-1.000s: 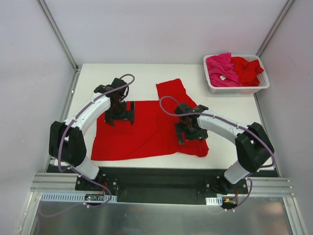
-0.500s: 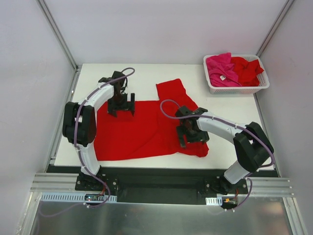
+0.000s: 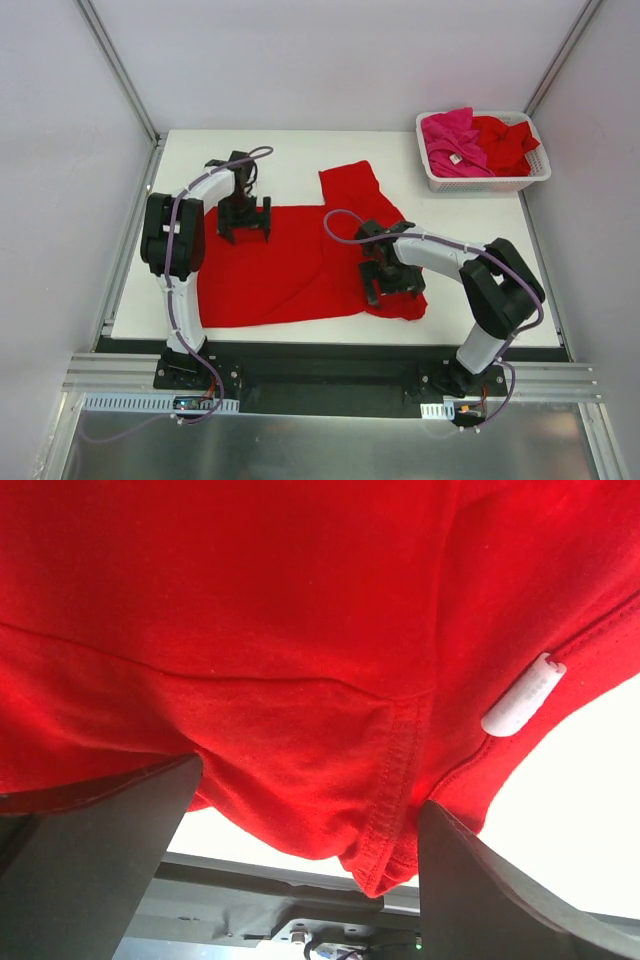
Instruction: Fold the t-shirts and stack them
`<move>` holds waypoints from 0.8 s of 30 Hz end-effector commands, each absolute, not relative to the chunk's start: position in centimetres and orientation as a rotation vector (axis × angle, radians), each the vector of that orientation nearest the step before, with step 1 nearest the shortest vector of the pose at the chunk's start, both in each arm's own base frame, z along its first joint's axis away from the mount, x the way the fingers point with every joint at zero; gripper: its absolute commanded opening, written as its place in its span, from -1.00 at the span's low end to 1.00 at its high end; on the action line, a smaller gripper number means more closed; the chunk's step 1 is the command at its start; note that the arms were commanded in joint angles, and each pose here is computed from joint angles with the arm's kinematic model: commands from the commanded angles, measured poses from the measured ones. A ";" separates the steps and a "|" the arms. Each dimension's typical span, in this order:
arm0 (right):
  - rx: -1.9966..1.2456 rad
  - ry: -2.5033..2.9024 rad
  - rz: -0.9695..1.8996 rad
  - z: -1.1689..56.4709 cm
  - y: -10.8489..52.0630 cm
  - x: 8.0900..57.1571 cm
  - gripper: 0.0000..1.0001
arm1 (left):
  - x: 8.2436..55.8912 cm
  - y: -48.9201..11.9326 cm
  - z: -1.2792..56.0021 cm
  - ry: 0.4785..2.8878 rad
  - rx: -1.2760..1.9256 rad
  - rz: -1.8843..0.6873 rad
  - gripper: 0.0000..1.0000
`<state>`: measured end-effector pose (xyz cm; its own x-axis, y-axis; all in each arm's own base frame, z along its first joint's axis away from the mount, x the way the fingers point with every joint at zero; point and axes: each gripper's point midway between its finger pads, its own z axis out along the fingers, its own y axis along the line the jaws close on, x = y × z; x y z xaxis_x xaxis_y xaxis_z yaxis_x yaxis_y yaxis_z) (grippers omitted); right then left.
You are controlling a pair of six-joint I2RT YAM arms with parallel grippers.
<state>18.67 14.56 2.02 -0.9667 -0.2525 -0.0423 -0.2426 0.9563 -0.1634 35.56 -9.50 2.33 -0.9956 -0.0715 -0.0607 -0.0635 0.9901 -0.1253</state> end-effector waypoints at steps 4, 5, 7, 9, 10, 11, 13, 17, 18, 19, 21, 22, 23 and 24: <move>-0.465 3.069 -0.442 3.0 12.3 18.6 0.93 | 37.4 -7.5 3.9 3.024 -0.153 -0.159 0.99; -0.480 3.065 -0.455 3.3 12.2 18.8 0.93 | 37.6 -7.5 4.0 3.020 -0.155 -0.163 0.98; -0.498 3.068 -0.501 3.6 11.5 18.6 0.93 | 37.8 -7.6 3.9 3.020 -0.157 -0.165 0.98; -0.508 3.074 -0.535 3.8 11.0 18.6 0.93 | 37.9 -7.6 3.9 3.018 -0.157 -0.165 0.98; -0.513 3.081 -0.565 4.0 10.6 18.4 0.93 | 37.9 -7.7 4.0 3.017 -0.157 -0.170 0.99; -0.514 3.084 -0.582 4.1 10.4 18.4 0.93 | 38.0 -7.7 4.1 3.012 -0.156 -0.171 0.99; -0.521 3.075 -0.604 4.7 10.0 18.3 0.93 | 38.1 -7.7 4.1 3.009 -0.158 -0.172 0.99; -0.484 3.002 -0.466 8.0 11.3 19.2 0.93 | 37.9 -7.4 6.7 2.960 -0.171 -0.155 0.99; -0.473 2.965 -0.404 9.4 12.2 19.9 0.93 | 37.7 -7.2 7.7 2.941 -0.196 -0.144 0.99; -0.476 2.922 -0.281 11.0 13.4 20.1 0.93 | 37.2 -7.0 8.8 2.925 -0.212 -0.133 0.99; -0.527 2.840 -0.097 12.7 16.2 20.7 0.93 | 36.0 -6.7 12.5 2.831 -0.250 -0.146 0.99; -0.567 2.805 0.029 13.8 17.7 20.5 0.93 | 34.7 -6.6 13.0 2.831 -0.268 -0.148 0.98; -0.600 2.797 0.096 13.9 18.8 20.3 0.93 | 33.7 -6.4 15.2 2.773 -0.275 -0.160 0.98; -0.628 2.787 0.215 14.0 20.6 20.2 0.93 | 32.7 -6.0 15.6 2.770 -0.308 -0.153 0.99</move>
<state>20.71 15.43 10.25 -0.9231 -0.3446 -0.1706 -0.3209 0.9348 -0.1521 36.23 -7.12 7.87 -0.9696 -0.1563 -0.1882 -0.1349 0.9833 -0.1219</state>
